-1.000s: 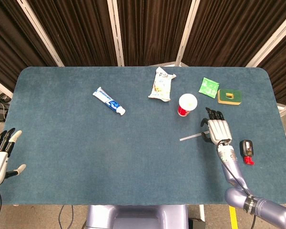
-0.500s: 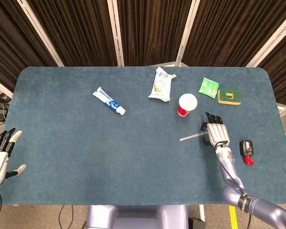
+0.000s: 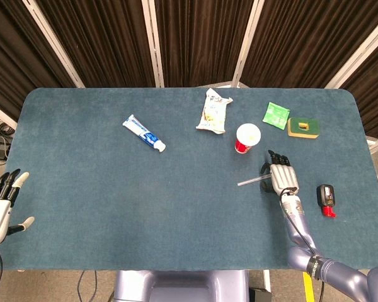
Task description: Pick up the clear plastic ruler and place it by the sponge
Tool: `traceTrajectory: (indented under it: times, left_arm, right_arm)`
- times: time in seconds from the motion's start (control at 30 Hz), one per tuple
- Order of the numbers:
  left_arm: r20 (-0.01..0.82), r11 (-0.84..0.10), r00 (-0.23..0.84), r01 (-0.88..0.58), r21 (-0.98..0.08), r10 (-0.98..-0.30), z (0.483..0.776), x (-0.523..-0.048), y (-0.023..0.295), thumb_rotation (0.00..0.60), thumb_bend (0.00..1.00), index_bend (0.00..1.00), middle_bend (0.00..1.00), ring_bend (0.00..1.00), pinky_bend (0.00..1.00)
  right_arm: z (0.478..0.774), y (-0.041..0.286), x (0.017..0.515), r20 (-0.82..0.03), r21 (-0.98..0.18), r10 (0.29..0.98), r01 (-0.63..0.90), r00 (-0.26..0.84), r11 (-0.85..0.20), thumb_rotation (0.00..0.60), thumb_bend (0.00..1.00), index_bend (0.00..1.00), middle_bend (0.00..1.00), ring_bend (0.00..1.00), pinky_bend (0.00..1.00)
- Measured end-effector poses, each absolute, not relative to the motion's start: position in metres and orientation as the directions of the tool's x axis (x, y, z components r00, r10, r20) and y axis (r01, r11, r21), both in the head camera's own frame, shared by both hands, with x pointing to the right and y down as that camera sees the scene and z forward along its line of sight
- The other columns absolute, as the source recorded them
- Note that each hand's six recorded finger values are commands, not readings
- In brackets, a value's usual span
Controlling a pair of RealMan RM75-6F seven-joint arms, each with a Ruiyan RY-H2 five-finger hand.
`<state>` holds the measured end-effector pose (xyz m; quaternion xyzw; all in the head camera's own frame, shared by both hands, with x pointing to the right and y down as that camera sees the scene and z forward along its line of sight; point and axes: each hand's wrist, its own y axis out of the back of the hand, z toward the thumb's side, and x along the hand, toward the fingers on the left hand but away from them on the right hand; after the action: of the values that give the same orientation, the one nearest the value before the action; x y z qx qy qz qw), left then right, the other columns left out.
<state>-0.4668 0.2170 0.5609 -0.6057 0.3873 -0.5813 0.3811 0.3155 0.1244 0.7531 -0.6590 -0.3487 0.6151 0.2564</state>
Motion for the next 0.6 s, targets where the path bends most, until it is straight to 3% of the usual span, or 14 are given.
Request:
traceTrajectory:
  times: [0.6]
  left_arm:
    - [0.409, -0.409, 0.023, -0.030, -0.912, -0.912, 0.561, -0.467, 0.216, 0.600, 0.14, 0.00, 0.00, 0.00, 0.00]
  right_arm:
    - [0.763, 0.128, 0.303, -0.637, -0.759, 0.770, 0.162, 0.012, -0.630, 0.600, 0.36, 0.49, 0.03, 0.00, 0.00]
